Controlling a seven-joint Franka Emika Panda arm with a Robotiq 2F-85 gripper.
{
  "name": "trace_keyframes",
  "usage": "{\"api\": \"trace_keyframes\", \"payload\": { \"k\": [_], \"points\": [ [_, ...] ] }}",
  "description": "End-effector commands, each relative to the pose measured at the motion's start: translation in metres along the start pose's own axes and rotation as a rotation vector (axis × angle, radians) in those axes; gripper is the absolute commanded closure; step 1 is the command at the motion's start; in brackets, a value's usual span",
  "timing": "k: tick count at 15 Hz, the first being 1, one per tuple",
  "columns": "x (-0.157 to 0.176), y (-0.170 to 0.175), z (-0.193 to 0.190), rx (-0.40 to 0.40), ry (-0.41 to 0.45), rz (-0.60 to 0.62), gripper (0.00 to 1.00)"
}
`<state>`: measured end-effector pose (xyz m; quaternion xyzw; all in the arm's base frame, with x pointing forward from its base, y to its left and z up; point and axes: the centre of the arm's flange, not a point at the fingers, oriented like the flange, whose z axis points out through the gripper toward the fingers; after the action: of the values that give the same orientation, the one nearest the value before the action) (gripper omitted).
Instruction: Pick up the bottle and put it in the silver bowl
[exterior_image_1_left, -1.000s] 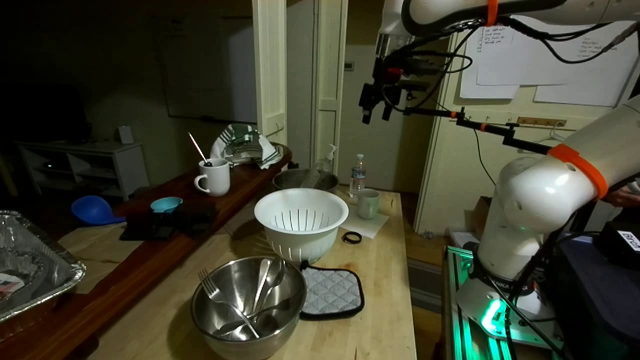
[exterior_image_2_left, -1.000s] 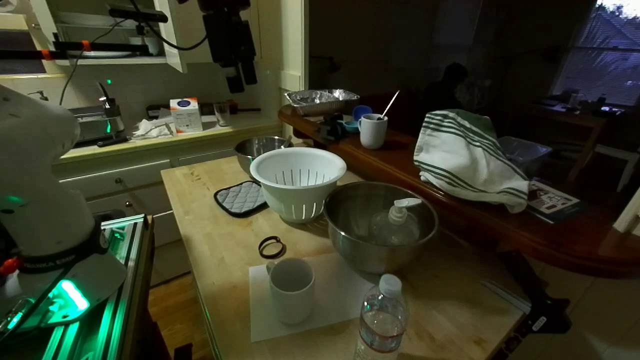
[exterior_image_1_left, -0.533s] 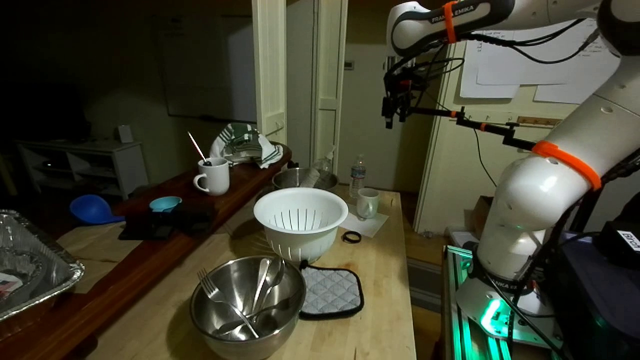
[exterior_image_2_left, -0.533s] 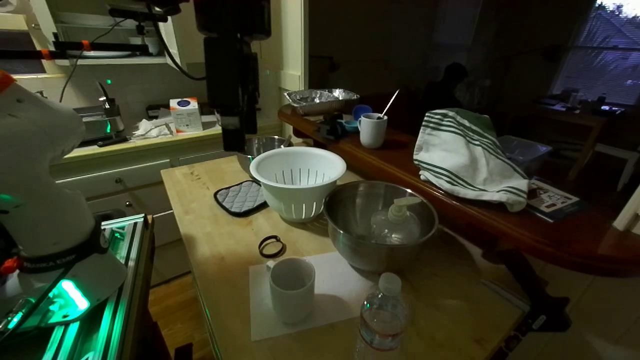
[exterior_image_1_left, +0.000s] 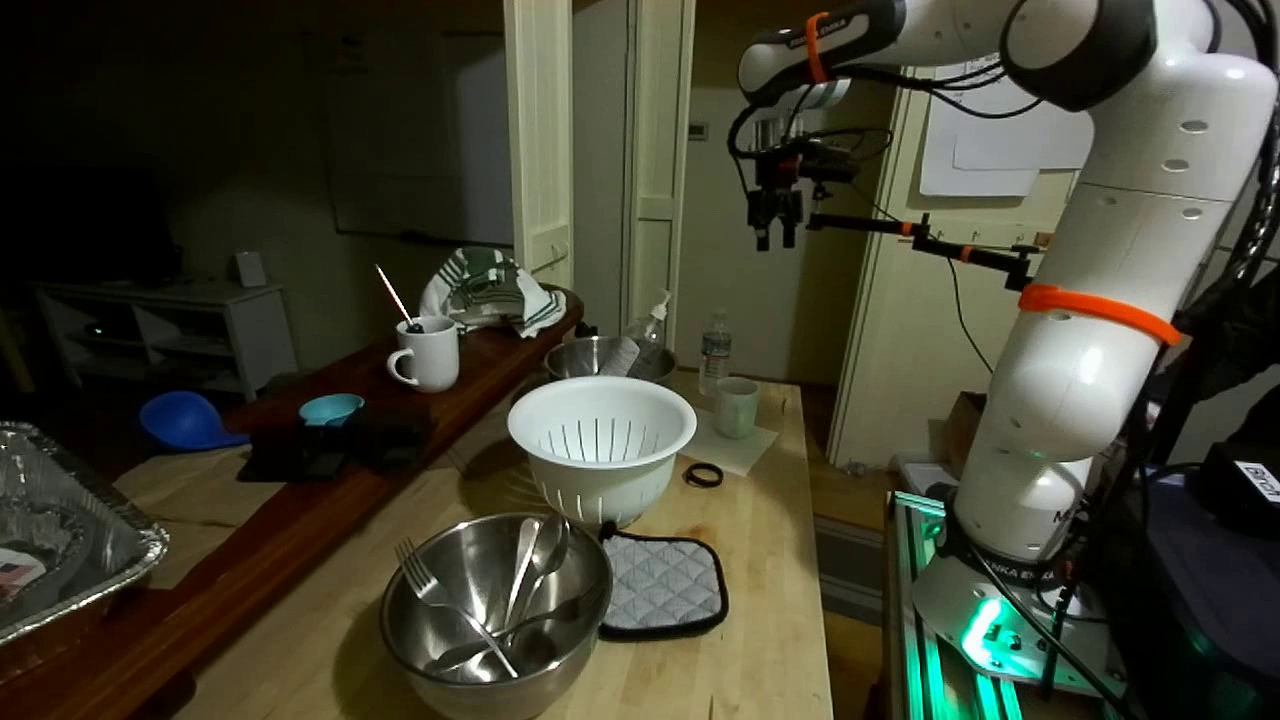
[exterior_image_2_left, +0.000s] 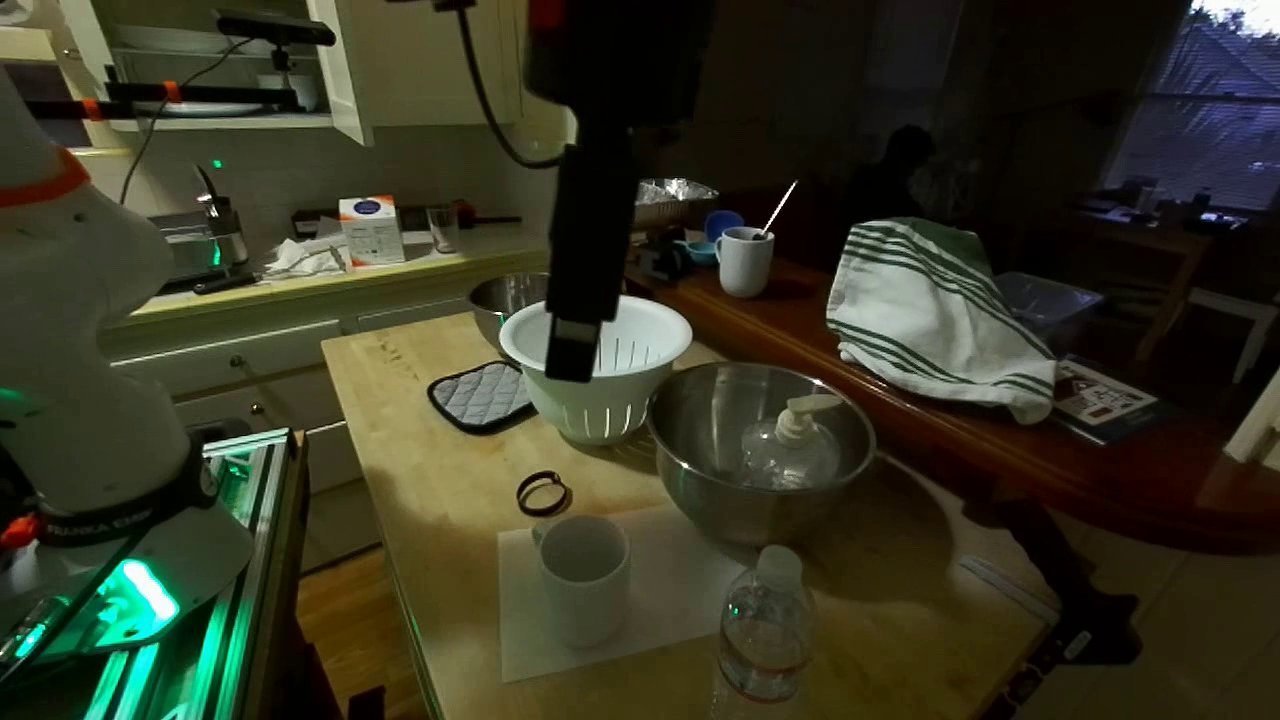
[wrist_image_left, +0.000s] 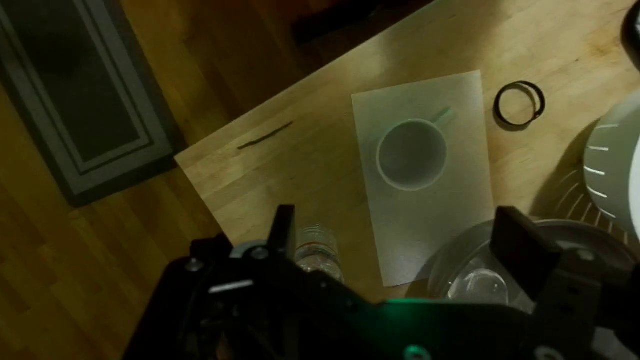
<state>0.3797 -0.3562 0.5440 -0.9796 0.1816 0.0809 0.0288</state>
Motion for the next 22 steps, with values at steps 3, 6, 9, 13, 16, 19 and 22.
{"api": "trace_keyframes", "payload": {
  "k": [3, 6, 9, 13, 16, 19, 22],
  "points": [
    [0.027, 0.002, 0.006, 0.008, -0.045, 0.034, 0.00],
    [0.035, 0.020, 0.003, -0.024, -0.011, -0.081, 0.00],
    [0.049, 0.039, 0.000, -0.076, 0.009, -0.217, 0.00],
    [0.072, 0.041, 0.011, -0.102, 0.031, -0.292, 0.00],
    [0.086, 0.023, 0.022, -0.108, 0.040, -0.188, 0.00],
    [0.083, 0.021, 0.027, -0.108, 0.035, -0.215, 0.00],
    [0.090, 0.023, 0.036, -0.096, 0.074, -0.233, 0.00]
  ]
}}
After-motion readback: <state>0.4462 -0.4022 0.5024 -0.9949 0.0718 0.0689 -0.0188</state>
